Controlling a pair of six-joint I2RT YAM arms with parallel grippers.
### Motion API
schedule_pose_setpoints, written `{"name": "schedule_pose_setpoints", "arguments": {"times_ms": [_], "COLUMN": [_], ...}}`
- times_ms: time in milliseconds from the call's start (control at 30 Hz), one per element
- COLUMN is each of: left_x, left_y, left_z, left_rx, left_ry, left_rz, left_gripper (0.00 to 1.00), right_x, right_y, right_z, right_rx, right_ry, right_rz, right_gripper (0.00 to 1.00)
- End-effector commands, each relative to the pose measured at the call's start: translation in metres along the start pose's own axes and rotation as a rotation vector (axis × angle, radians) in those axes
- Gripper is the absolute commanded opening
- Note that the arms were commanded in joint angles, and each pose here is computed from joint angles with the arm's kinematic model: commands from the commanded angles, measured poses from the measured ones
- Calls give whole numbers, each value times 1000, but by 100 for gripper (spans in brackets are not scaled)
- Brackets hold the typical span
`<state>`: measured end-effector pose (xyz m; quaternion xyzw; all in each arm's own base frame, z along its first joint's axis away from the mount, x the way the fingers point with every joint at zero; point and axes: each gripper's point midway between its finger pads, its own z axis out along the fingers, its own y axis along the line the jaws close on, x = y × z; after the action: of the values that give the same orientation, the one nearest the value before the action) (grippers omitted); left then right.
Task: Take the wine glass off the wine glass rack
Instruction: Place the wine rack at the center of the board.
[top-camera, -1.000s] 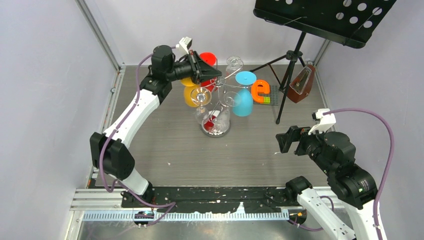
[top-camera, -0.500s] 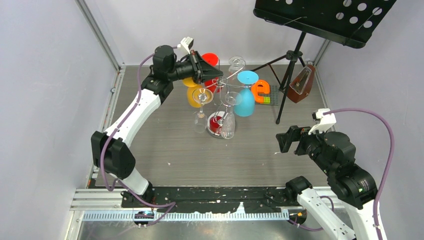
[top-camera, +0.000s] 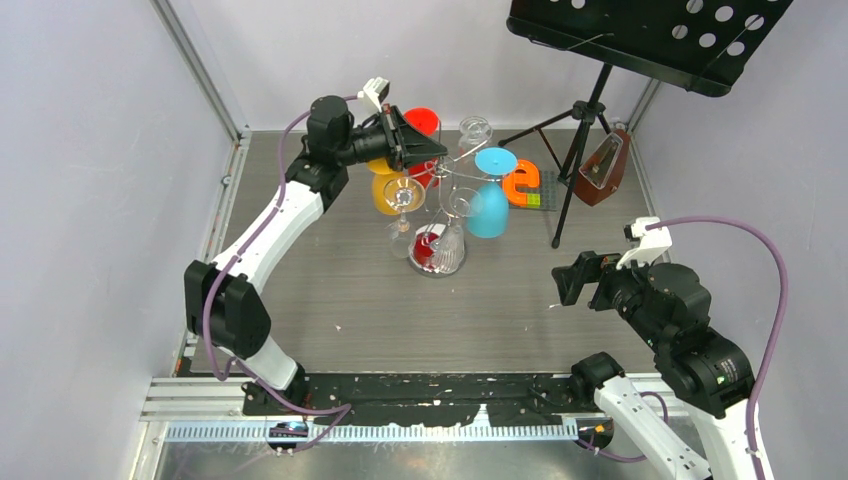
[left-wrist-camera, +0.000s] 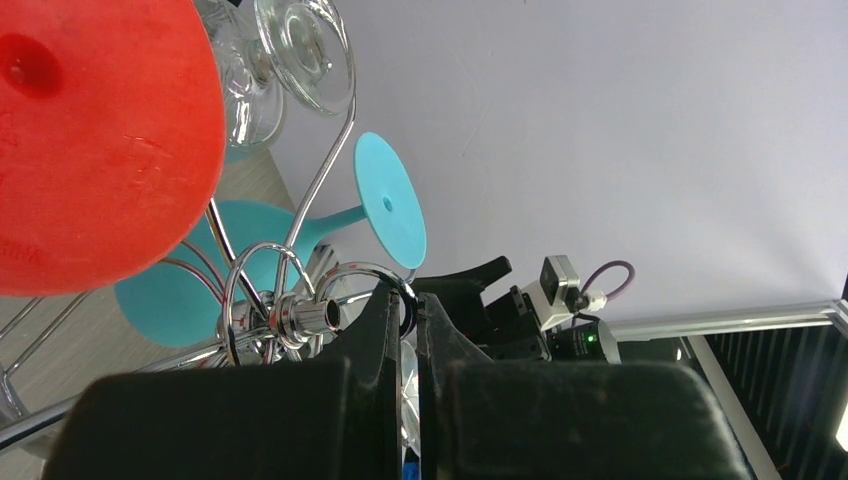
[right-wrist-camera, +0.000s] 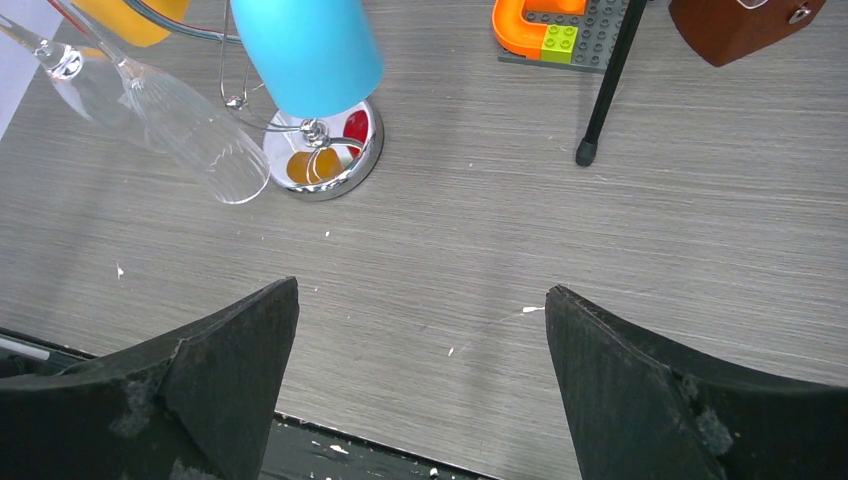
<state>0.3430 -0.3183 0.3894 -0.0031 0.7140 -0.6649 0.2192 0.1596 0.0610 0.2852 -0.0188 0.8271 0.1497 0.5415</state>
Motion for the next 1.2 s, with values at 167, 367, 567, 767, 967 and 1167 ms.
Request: {"name": "schedule_pose_setpoints", "arguments": {"times_ms": [167, 367, 567, 767, 967, 1167], "left_x": [7, 8, 10, 12, 14, 16], "left_y": [-100, -94, -94, -90, -82, -75], "left_z": [-25, -25, -27, -28, -30, -31], "left_rx": [279, 265, 245, 211, 152, 105], "left_ry": [-35, -31, -26, -23, -13, -2], "left_rz": [281, 271, 275, 282, 278, 277], "left_gripper": [2, 9, 16, 19, 24, 27], "right_x": [-7, -7, -7, -6, -6, -5], "right_y": [1, 0, 0, 1, 1, 2], "right_z": [3, 3, 4, 5, 6, 7], "right_rx": [-2, 1, 1, -2, -3, -8], "right_ry": [-31, -27, -26, -24, -22, -19], "right_rz": [-10, -13, -10, -8, -7, -4], "right_gripper": [100, 100, 100, 100, 100, 100]}}
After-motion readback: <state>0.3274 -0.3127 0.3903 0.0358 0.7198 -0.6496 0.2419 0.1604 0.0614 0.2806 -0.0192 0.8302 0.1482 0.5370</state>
